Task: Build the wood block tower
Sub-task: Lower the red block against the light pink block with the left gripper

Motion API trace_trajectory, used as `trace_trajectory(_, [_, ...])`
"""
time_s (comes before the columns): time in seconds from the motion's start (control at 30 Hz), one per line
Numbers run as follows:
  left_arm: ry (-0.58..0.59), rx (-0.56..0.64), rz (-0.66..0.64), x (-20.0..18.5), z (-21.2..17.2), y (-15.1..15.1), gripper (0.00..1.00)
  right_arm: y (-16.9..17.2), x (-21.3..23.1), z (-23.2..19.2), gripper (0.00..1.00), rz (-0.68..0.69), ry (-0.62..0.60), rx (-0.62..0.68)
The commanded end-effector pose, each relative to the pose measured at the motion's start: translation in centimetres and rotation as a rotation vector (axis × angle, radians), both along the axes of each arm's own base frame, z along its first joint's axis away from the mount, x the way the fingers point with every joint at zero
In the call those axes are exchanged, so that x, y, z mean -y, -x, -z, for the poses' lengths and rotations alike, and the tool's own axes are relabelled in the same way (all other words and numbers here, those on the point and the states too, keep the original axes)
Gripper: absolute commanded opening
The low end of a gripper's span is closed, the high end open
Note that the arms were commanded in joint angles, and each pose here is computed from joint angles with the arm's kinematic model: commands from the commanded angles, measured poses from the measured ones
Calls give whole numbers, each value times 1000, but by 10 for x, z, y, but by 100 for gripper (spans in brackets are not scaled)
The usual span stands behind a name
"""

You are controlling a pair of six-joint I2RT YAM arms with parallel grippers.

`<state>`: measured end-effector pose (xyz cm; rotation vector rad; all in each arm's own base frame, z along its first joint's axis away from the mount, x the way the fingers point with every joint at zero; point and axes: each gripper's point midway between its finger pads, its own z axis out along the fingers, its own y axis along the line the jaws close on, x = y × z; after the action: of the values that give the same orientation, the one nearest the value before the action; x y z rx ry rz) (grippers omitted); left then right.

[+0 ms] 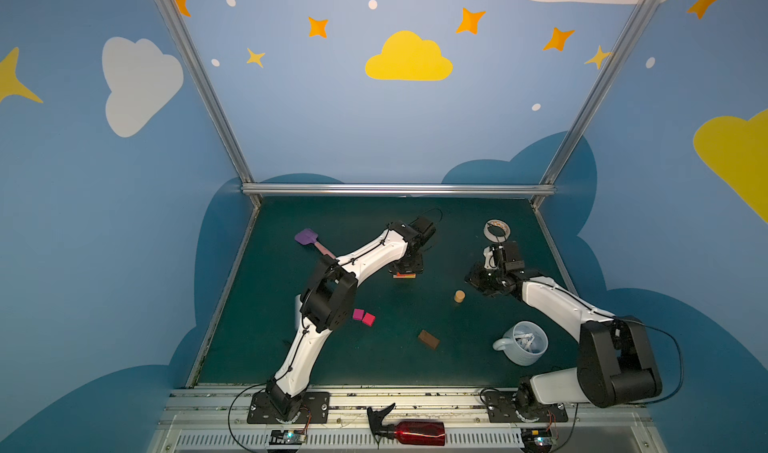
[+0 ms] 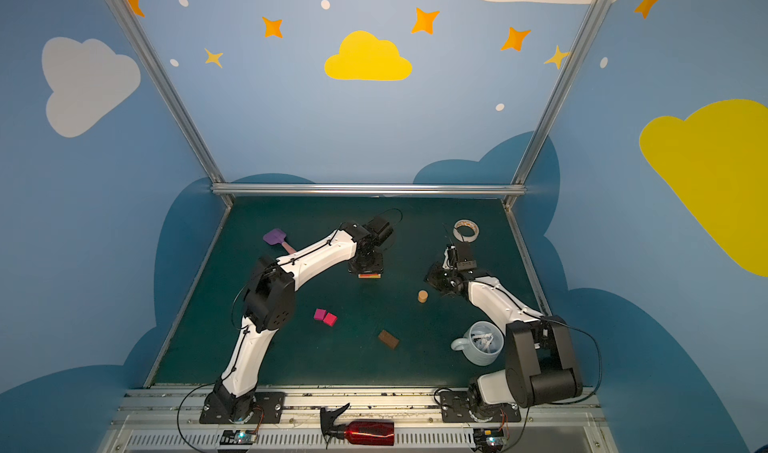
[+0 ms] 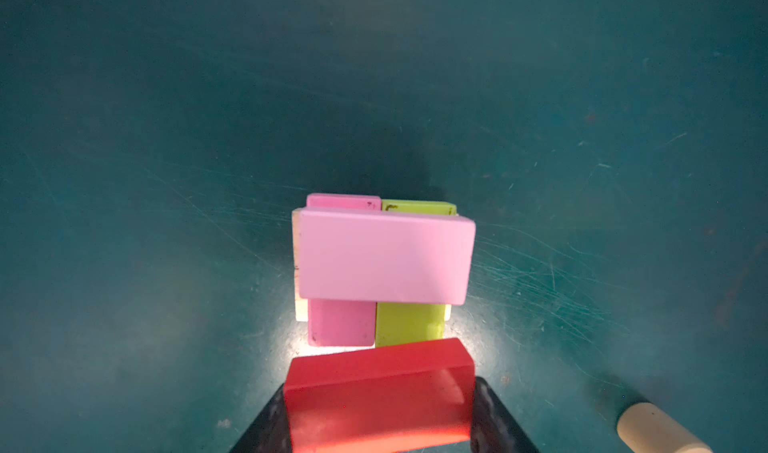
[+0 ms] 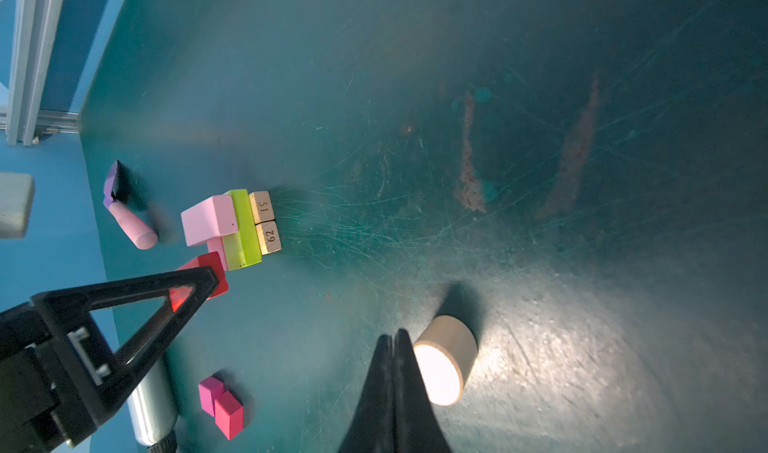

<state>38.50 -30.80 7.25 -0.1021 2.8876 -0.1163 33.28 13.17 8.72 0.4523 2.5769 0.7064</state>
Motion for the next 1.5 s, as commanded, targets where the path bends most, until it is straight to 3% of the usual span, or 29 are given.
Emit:
trace_trajectory(0.0, [-11,3,-2,-1,3,-5,49,-6,-1,-5,0,-7,15,9])
trace_trajectory(1.2, [-44,-18,-29,-5,17,-12,51,-5,-2,2,0,-9,14,-6])
trace_trajectory(1.47, [-46,-17,-38,-6,18,-13,55,-6,-3,1,0,-10,14,-4])
